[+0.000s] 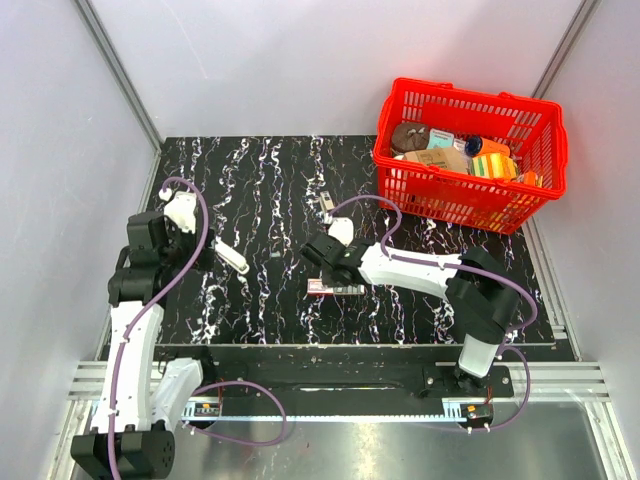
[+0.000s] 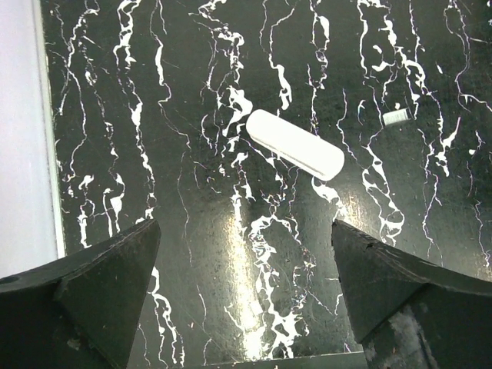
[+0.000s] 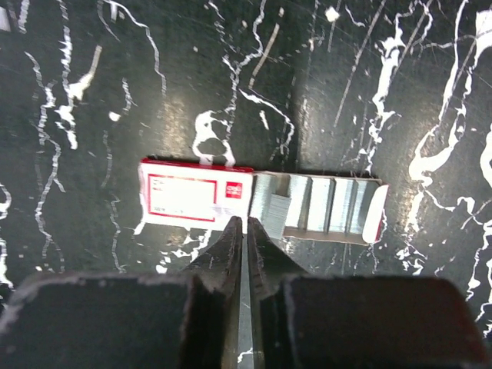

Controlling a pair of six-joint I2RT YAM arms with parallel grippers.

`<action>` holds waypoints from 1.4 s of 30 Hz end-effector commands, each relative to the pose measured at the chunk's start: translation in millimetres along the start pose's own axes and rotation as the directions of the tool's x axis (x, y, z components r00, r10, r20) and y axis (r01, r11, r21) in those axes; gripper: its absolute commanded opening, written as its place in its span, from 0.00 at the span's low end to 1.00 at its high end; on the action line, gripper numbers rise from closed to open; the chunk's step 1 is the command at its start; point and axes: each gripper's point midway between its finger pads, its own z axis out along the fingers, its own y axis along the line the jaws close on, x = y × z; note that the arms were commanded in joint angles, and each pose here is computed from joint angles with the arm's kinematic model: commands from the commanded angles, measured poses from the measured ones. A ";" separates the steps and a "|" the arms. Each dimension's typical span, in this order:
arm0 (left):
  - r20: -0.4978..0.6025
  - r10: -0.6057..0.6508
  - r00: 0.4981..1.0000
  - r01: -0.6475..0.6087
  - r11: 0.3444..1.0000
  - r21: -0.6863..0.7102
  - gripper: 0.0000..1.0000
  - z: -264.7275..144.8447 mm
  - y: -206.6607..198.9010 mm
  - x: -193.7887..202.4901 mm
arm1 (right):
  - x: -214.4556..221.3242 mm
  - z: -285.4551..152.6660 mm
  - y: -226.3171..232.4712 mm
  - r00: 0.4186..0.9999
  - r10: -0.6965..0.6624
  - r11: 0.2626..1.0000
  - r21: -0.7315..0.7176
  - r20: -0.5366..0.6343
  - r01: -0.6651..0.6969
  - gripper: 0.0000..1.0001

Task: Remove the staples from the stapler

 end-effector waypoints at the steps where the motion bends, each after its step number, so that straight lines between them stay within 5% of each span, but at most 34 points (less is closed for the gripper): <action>1: 0.054 0.015 0.998 -0.017 0.999 0.033 0.99 5.8 -3.0 -15.6 | 2.0 1.1 -9.1 1.000 0.019 1.000 0.020 0.002 -0.019 0.09; 42: 0.070 0.060 0.996 -0.061 0.998 0.020 0.99 -2.4 -1.3 -14.3 | 5.9 7.3 -12.2 0.996 0.069 0.997 -0.023 -0.052 -0.070 0.07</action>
